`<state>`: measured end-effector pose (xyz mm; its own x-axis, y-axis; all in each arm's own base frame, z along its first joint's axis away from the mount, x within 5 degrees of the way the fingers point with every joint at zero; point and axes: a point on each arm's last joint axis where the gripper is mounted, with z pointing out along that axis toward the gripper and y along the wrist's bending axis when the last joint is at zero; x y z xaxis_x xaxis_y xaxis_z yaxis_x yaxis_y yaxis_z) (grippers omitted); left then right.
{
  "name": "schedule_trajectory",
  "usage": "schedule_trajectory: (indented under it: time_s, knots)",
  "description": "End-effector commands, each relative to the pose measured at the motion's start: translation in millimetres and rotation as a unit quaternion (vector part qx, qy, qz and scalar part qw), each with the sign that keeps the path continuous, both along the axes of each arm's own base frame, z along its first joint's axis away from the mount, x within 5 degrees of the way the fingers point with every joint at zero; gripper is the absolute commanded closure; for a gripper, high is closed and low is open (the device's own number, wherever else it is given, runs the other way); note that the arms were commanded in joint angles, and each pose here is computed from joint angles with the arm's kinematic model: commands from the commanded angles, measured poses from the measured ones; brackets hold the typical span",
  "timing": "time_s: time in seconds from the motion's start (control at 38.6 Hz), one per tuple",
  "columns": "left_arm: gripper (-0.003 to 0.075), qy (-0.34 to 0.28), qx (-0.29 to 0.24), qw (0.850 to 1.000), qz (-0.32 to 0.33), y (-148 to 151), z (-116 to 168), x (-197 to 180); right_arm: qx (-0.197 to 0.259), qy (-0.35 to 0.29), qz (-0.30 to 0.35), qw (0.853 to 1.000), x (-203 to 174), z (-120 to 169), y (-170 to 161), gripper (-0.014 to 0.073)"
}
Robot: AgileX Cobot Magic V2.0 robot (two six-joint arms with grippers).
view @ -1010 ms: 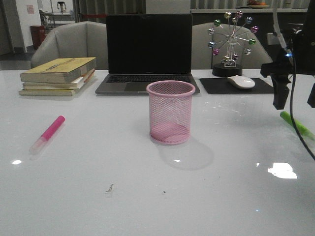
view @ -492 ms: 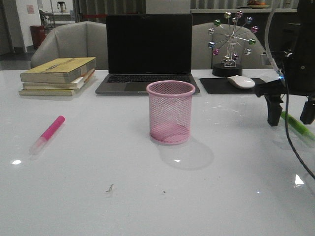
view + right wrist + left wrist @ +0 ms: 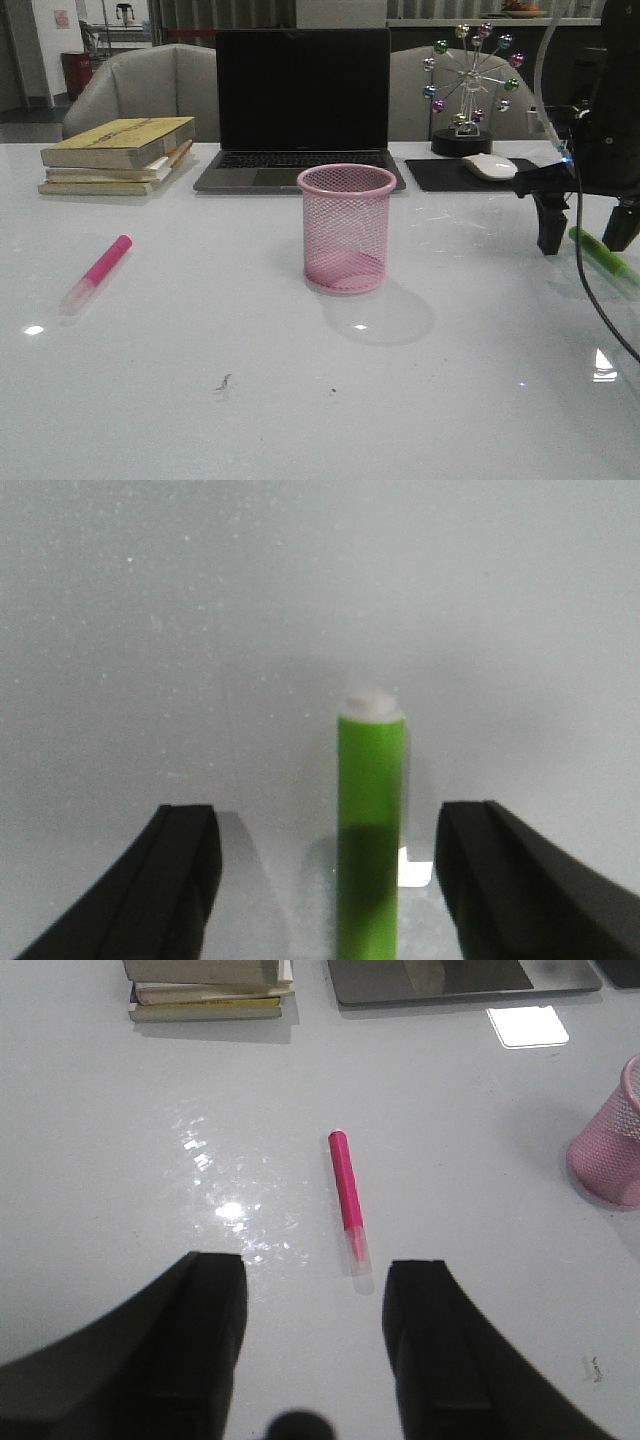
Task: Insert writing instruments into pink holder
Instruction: 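Close the right gripper on the green highlighter's body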
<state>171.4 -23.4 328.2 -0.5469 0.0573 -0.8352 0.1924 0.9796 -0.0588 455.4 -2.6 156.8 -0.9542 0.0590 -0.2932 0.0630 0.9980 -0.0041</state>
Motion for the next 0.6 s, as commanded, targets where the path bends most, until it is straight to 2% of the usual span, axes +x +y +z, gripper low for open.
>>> schedule_trajectory:
  time_s: [0.0,0.08,0.31,0.57]
  knots:
    - [0.0335,-0.049,-0.017,0.999,0.007,-1.0,18.8,2.5,-0.010,-0.002,0.002,1.000,0.9,6.9,-4.0,0.0085]
    - [0.0335,-0.049,-0.017,0.999,0.007,-1.0,18.8,2.5,-0.010,0.010,0.002,1.000,0.4,0.5,-4.0,0.0172]
    - [0.0335,-0.049,-0.017,0.999,0.007,-1.0,18.8,2.5,-0.010,0.015,0.002,1.000,0.2,-2.2,-4.0,0.0545]
    - [0.0335,-0.049,-0.017,0.999,0.007,-1.0,18.8,2.5,-0.010,0.012,0.001,1.000,-2.9,10.6,-4.1,0.0529]
